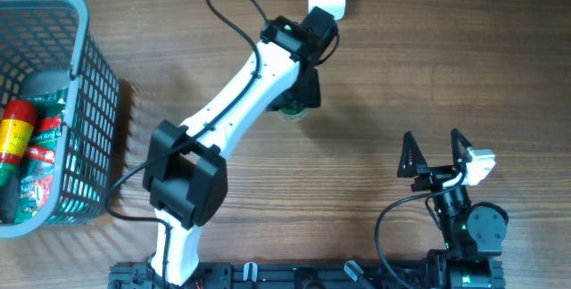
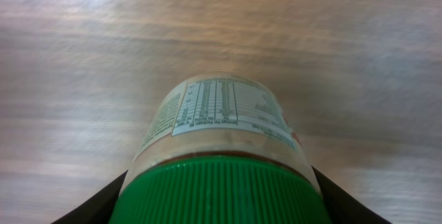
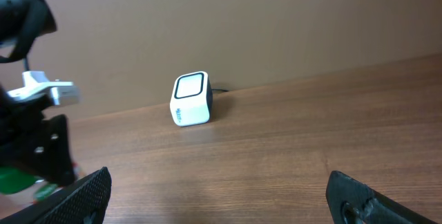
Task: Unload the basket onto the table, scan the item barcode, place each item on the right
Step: 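Lift the jar out and set it on the table center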
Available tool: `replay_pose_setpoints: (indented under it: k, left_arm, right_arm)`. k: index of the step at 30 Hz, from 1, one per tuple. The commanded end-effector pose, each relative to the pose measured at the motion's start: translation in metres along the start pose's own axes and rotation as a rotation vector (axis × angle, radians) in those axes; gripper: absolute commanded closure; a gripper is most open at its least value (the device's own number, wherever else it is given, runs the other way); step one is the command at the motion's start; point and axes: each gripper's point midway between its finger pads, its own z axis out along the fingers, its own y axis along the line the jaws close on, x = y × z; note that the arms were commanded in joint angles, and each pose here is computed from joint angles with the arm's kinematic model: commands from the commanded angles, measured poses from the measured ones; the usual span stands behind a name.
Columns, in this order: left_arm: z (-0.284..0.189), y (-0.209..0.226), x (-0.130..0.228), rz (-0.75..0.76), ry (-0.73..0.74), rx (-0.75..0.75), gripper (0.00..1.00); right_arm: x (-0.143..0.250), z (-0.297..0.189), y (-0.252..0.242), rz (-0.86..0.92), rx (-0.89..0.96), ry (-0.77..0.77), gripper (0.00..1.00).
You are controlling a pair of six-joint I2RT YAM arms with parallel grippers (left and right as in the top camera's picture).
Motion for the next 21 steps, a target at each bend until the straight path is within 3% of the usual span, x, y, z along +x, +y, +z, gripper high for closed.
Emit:
replay_pose_setpoints:
  k: [1,9,16,21]
  left_arm:
    - [0.013,-0.003,-0.004,-0.072,-0.012,-0.012,0.47]
    - [0.069,-0.004,0.023,-0.092,0.09,0.014,0.46]
    - [0.079,0.001,0.03,-0.092,0.108,0.001,0.41]
    - [0.078,0.002,0.032,-0.091,0.113,-0.004,0.17]
  right_arm:
    - [0.0,0.0,0.0,0.013,0.005,-0.003,0.0]
    - [-0.001,0.0,0.0,0.013,0.005,-0.004,0.0]
    - [0.0,0.0,0.0,0.013,0.005,-0.003,0.0]
    - [0.0,0.0,0.0,0.013,0.005,-0.003,0.0]
